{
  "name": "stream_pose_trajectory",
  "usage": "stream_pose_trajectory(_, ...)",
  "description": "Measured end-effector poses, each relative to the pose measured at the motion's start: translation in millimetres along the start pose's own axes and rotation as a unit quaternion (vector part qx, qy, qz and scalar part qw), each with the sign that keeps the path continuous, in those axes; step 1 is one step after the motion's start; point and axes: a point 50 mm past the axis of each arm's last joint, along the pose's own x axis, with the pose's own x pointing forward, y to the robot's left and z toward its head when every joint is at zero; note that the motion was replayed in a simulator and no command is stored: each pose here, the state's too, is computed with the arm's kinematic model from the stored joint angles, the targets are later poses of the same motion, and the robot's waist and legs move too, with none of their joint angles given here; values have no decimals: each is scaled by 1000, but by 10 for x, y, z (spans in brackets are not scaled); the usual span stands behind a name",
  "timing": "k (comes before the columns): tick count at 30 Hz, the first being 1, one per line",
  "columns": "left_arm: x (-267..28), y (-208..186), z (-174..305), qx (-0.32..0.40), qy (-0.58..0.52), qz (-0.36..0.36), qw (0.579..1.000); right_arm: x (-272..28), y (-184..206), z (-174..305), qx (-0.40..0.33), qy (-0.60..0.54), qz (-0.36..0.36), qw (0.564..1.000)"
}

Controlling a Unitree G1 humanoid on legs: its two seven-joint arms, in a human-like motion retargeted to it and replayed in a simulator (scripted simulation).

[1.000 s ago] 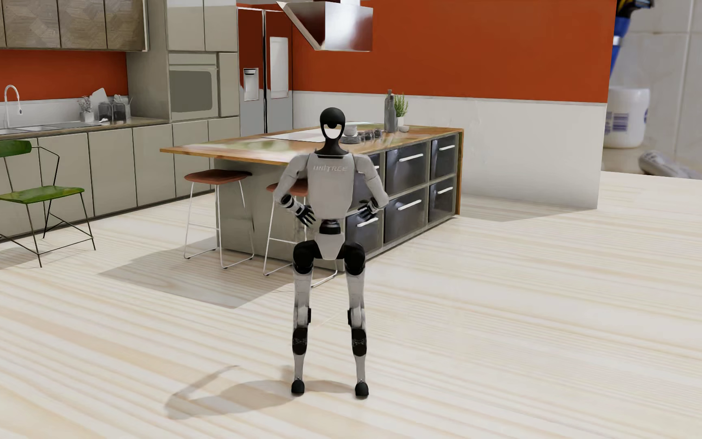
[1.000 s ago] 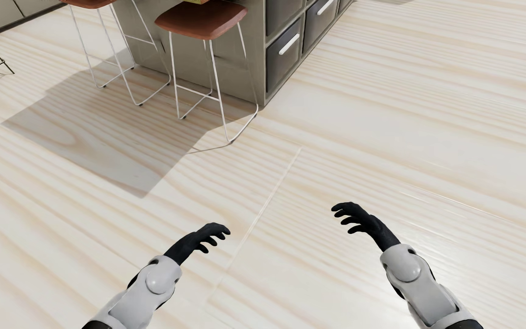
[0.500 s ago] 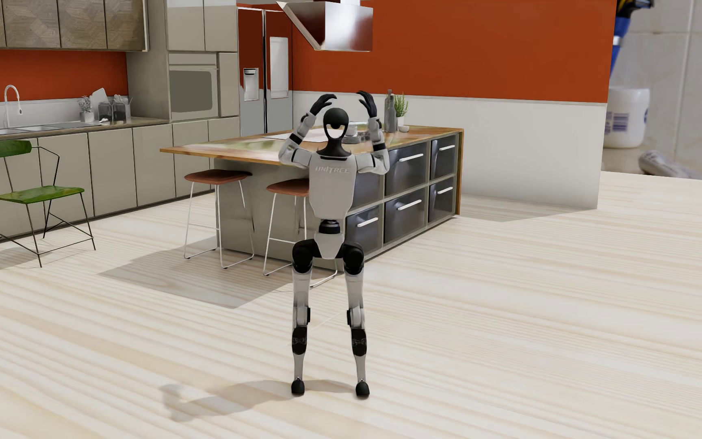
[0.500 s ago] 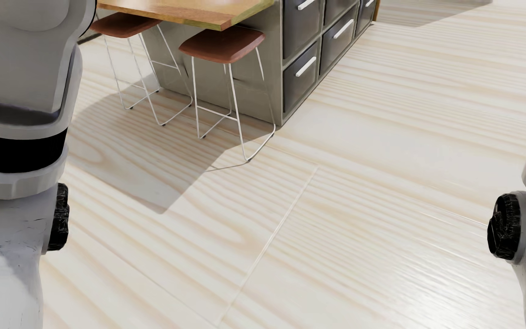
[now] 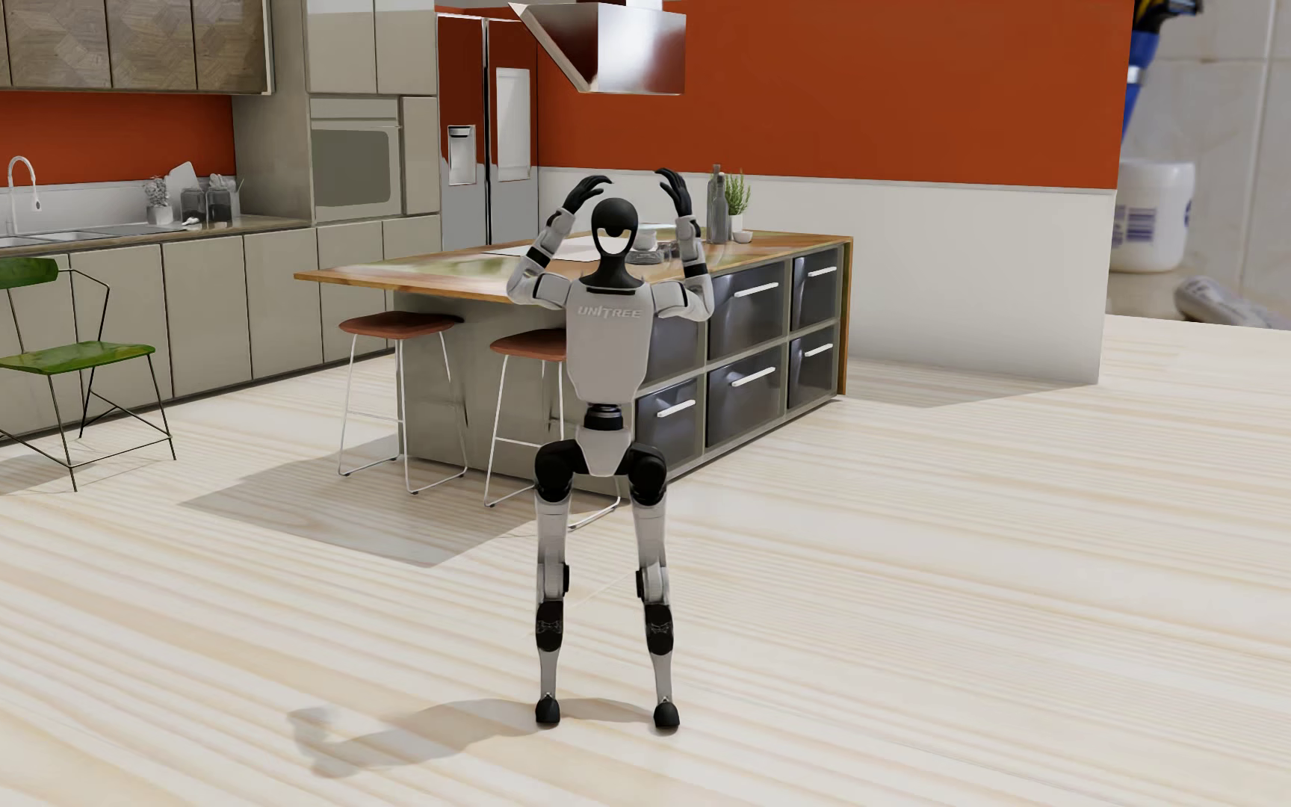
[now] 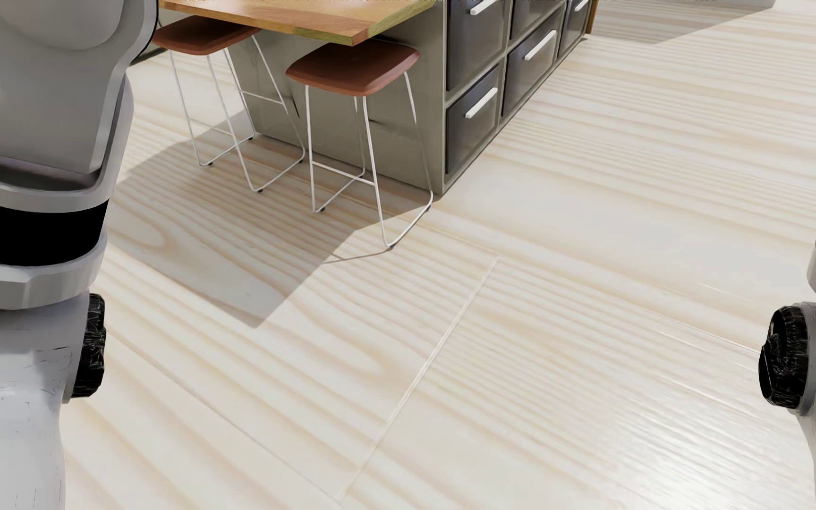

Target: Reach

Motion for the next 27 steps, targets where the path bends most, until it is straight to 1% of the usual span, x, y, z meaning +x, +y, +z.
stream_pose_trajectory(22, -41, -29, -65, -3, 15, -4, 1000, -32, -46, -59, -5, 14, -6, 1000)
stream_pose_trajectory(27, -89, -42, -108, -5, 25, -5, 1000, -114, -56, -141, -10, 34, -4, 999)
